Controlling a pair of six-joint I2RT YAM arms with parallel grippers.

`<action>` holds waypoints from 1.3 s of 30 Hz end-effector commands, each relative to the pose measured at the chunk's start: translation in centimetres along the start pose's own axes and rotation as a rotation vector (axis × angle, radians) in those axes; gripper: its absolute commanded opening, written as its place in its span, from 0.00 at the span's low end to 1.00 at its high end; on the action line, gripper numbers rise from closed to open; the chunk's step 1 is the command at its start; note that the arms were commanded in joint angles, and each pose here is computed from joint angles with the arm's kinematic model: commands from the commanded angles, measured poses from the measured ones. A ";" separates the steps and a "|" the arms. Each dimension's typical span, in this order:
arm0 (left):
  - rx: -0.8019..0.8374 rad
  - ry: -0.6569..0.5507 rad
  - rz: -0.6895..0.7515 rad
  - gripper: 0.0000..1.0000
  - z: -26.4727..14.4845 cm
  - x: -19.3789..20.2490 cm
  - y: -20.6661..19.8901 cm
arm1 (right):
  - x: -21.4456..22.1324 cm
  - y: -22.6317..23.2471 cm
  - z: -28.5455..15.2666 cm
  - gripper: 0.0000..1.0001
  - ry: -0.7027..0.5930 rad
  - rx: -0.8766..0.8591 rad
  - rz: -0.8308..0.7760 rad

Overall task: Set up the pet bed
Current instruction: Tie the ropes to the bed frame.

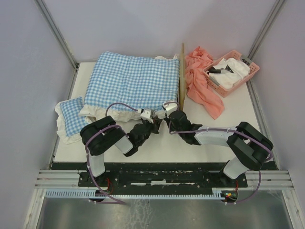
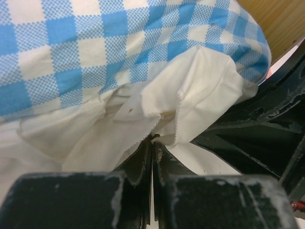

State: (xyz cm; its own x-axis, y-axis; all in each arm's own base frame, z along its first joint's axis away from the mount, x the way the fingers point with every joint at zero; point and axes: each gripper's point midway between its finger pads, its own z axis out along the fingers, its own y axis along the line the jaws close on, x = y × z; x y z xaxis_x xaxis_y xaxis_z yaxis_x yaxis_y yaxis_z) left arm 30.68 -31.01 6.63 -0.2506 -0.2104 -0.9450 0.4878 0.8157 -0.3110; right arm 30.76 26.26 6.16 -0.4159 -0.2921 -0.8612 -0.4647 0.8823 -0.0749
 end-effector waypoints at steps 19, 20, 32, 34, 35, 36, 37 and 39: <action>0.081 -0.098 -0.113 0.03 -0.8 -2.2 -1.6 | -3.3 0.6 1.2 0.02 -0.033 -0.028 -0.104; 0.083 -0.099 -0.115 0.03 -0.8 -2.2 -1.6 | -3.4 0.7 1.2 0.02 -0.037 -0.030 -0.116; 0.119 -0.096 -0.121 0.03 -0.9 -1.8 -2.1 | -3.6 1.0 1.7 0.02 -0.079 -0.075 -0.260; 0.122 -0.095 -0.121 0.03 -0.9 -1.8 -2.2 | -3.7 1.2 1.6 0.02 -0.092 -0.089 -0.282; 0.119 -0.094 -0.120 0.03 -0.9 -1.8 -2.1 | -3.8 1.4 1.6 0.02 -0.107 -0.102 -0.292; 0.119 -0.092 -0.120 0.03 -0.9 -1.7 -2.1 | -3.9 1.5 1.5 0.02 -0.120 -0.113 -0.303; 0.118 -0.091 -0.121 0.03 -0.8 -1.7 -2.1 | -3.9 1.6 1.6 0.02 -0.128 -0.114 -0.312; 0.119 -0.085 -0.118 0.03 -0.8 -1.5 -2.1 | -3.6 1.6 1.7 0.02 -0.133 -0.122 -0.344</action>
State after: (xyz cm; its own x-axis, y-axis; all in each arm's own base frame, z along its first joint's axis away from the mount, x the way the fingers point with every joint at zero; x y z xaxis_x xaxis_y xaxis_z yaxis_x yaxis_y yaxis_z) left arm 29.16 -31.47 7.43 -0.2560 -0.2839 -0.9240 0.5473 0.7453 -0.3807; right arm 32.26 28.45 7.26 -0.2204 -0.5050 -0.8345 -0.6294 0.7272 -0.2739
